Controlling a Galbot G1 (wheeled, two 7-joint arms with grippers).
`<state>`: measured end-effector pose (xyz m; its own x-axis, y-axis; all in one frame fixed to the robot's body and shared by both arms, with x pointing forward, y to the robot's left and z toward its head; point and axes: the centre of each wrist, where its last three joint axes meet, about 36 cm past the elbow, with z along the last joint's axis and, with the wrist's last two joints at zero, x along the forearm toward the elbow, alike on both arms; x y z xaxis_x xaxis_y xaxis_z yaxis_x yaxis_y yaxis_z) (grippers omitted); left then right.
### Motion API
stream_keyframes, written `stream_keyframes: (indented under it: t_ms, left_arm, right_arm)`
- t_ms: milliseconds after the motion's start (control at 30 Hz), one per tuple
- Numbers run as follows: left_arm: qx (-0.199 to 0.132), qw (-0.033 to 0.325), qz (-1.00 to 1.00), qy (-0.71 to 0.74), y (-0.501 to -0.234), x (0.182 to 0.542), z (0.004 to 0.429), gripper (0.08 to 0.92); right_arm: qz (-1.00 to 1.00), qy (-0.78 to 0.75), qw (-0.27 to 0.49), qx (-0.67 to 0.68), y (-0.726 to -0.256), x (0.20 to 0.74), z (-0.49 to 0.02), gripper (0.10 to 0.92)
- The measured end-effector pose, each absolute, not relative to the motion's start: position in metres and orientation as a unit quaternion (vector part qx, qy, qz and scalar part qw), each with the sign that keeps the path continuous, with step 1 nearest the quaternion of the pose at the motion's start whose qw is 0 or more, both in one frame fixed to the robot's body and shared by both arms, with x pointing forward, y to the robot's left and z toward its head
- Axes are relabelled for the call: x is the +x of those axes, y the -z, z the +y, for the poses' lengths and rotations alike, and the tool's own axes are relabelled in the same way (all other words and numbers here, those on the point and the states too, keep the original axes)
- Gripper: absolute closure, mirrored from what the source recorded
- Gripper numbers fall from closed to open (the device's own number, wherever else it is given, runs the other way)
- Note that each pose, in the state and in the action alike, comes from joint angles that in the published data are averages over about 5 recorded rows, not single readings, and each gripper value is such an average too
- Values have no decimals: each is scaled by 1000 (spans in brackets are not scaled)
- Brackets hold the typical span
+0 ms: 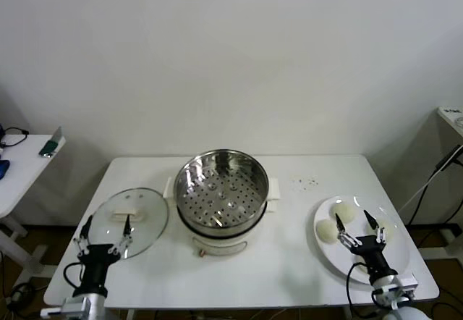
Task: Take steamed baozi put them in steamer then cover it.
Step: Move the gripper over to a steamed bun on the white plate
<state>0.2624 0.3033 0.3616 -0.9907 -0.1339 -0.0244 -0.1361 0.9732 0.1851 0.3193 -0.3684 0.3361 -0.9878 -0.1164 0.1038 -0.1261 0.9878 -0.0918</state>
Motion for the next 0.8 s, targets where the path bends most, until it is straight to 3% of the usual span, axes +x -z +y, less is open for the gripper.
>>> stream_keyframes:
  t_ms: [333,800]
  left_arm:
    - [-61,3,993,-98,-360,262,305,177]
    - [-46,5,994,-101,-363,269,299,177]
  right_arm:
    - [-964,-175,106,172,-369,374,-414,200]
    - [-798,-399,280,354,-444,475,-492,200]
